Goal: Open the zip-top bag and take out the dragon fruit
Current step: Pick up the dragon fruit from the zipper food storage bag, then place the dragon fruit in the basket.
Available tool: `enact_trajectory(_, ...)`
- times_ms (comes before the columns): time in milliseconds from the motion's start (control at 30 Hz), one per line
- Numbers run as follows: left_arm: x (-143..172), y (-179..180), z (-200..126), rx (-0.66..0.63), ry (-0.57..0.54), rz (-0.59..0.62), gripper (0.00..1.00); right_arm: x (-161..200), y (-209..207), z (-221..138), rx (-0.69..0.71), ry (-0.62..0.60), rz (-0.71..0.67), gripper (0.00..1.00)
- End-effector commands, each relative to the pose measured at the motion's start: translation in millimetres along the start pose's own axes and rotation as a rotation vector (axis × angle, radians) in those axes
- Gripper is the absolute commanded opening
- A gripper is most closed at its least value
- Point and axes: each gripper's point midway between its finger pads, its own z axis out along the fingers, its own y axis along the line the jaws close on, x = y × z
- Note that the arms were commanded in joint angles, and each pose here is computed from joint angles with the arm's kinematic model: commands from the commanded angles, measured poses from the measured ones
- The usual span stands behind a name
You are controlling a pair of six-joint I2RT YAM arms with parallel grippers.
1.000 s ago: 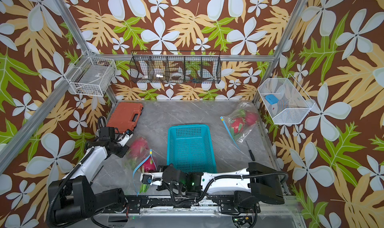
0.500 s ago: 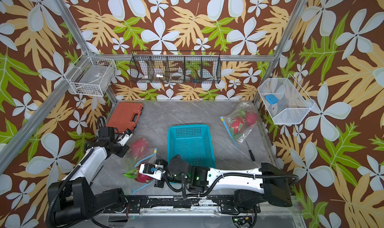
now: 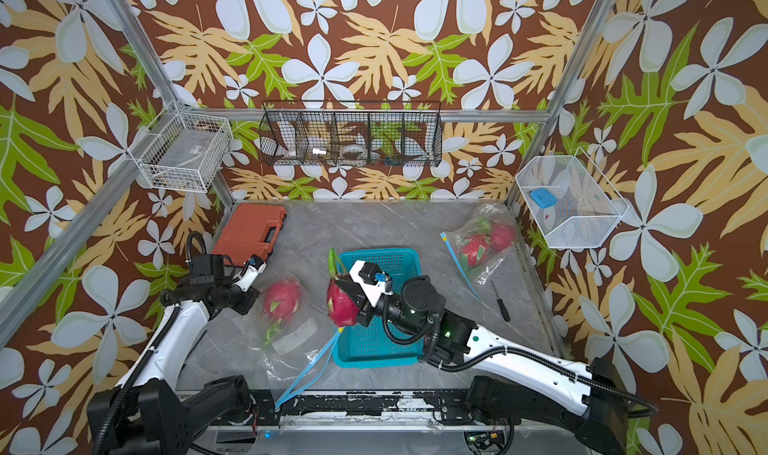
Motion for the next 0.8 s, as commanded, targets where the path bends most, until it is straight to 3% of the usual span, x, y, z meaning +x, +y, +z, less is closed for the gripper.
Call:
enact_trajectory(0,3.1,-11.6,-2.7,0.05,-0.005,-0.017,0.0,8.1,-29.6,-8.1,0.091,0.027,0.016,0.0)
enact_trajectory(33,2.9,-12.5,-4.2,0.051,-0.007,-0.014,0.0,10.6,-39.9,-9.9,0.117,0.036,0.013,0.0)
enact_trajectory(100,1.0,-13.2,-8.0,0.054,-0.012,-0.016,0.14,18.1,-56.1,-11.1,0.157,0.059,0.008,0.0)
enact_trajectory(300,-5.8,-12.1,-23.1,0.043,-0.019,0.006,0.37,53.8,-95.8,3.7,0.214,0.172,0.015,0.0)
enact_trajectory(533,-8.6,-6.7,-36.1,0.007,-0.011,0.059,0.48,112.4,-101.0,44.3,0.143,0.317,0.06,0.0)
enact_trajectory(767,-7.5,-7.9,-44.3,-0.005,-0.007,0.1,0.48,175.4,-107.6,72.5,0.118,0.484,0.103,0.0)
